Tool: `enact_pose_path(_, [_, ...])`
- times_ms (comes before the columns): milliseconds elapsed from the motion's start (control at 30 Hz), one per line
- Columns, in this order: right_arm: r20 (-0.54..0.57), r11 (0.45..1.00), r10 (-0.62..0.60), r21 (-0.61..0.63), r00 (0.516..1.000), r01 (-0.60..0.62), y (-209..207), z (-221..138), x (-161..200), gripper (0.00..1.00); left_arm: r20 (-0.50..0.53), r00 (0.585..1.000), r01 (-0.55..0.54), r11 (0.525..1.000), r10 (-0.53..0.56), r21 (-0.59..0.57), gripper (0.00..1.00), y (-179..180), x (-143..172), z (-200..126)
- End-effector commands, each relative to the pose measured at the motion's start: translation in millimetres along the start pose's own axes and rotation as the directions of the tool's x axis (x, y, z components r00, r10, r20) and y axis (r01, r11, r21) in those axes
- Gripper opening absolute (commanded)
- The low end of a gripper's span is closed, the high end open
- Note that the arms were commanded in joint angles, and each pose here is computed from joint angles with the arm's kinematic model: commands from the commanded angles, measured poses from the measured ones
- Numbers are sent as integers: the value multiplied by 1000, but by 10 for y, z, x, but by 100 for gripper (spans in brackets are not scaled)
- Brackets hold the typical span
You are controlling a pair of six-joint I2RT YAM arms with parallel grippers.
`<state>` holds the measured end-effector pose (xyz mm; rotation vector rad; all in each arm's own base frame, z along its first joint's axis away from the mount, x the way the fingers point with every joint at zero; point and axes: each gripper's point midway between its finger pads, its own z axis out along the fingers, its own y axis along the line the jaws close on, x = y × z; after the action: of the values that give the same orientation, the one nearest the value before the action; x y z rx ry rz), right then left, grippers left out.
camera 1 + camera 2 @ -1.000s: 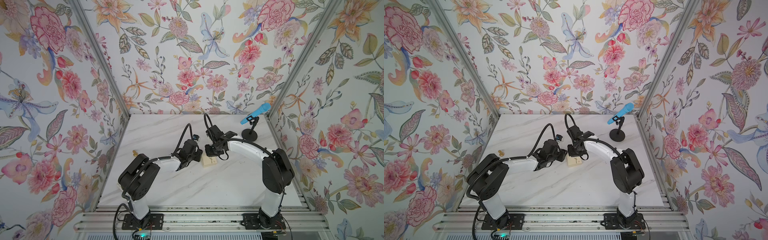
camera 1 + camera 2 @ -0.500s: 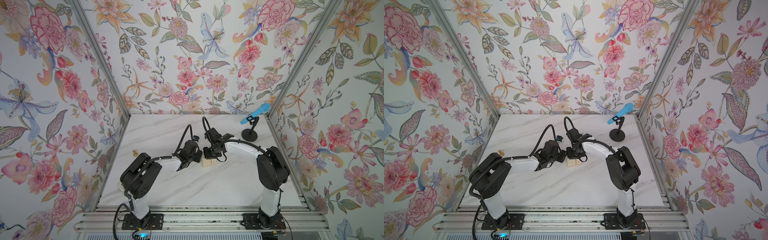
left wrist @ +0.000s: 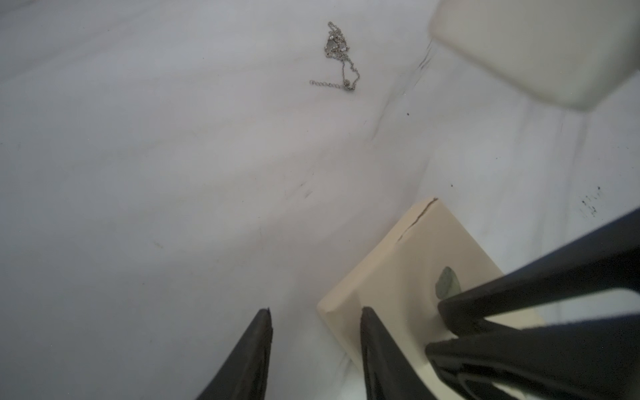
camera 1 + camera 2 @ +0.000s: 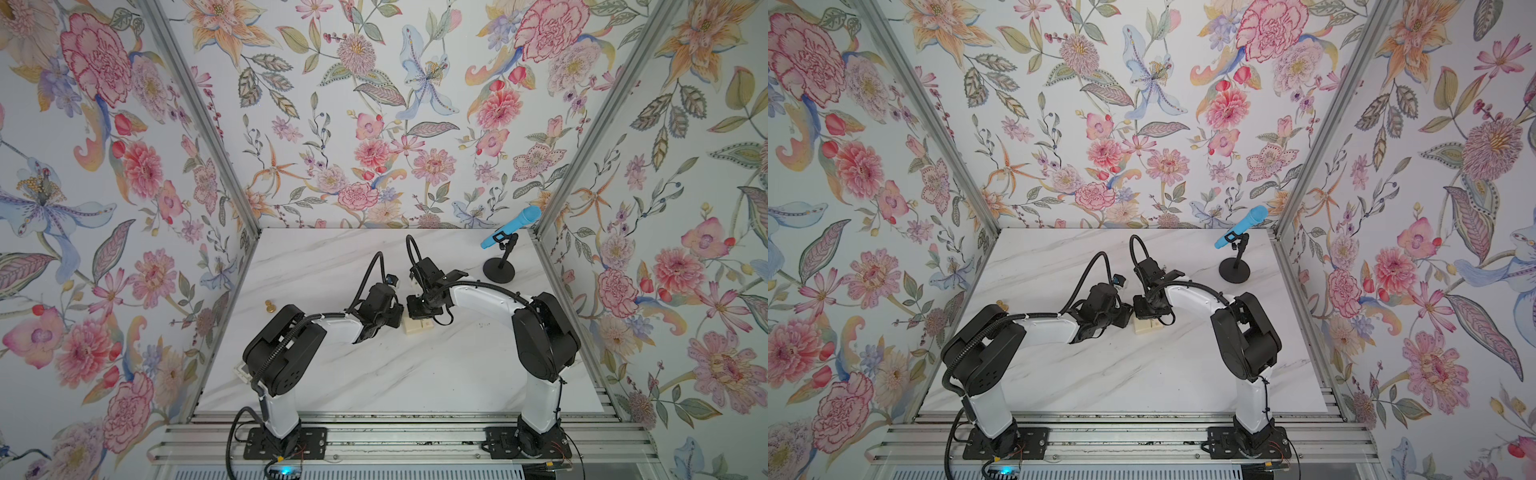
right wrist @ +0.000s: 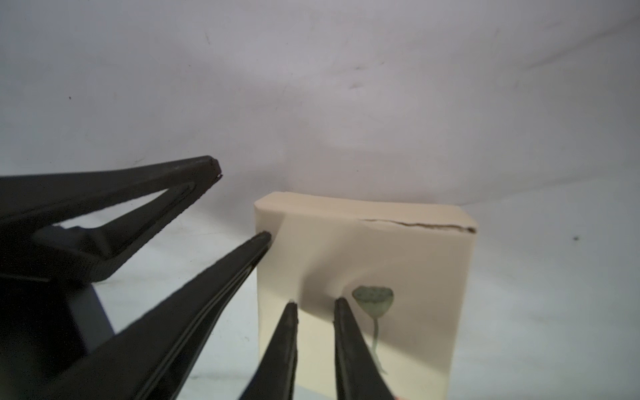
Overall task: Take the necklace out of the lift-off lid jewelry box
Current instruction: Close the lid on the jewelry box.
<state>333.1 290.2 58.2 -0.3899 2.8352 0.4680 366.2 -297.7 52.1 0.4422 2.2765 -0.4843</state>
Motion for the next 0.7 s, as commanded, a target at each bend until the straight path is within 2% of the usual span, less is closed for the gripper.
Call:
enact_pose_path(0, [-84, 999, 30, 25, 996, -28, -137, 260, 258, 20, -28, 1000, 9, 1000, -9, -9, 44, 38, 179, 58])
enact_pose_path(200, [-79, 1000, 20, 18, 997, -18, -131, 254, 270, 20, -4, 1000, -3, 999, 3, -40, 44, 73, 76, -39])
enact_pose_path(333, [0, 1000, -10, 9, 1000, 10, -55, 19, 70, 23, 39, 999, -28, 997, 31, -72, 46, 91, -139, -195])
enact_pose_path(400, [70, 1000, 3, 14, 998, -4, -137, -192, -140, 25, 63, 996, -54, 992, 62, -110, 47, 122, -311, -317])
enact_pose_path(533, [205, 1000, -4, 7, 979, 3, -145, -686, -415, 38, 137, 984, -90, 979, 116, -185, 52, 210, -755, -663])
enact_pose_path(667, [348, 1000, 0, 25, 937, -9, -296, -1294, -563, 57, 235, 956, -106, 955, 174, -276, 67, 337, -1271, -1199])
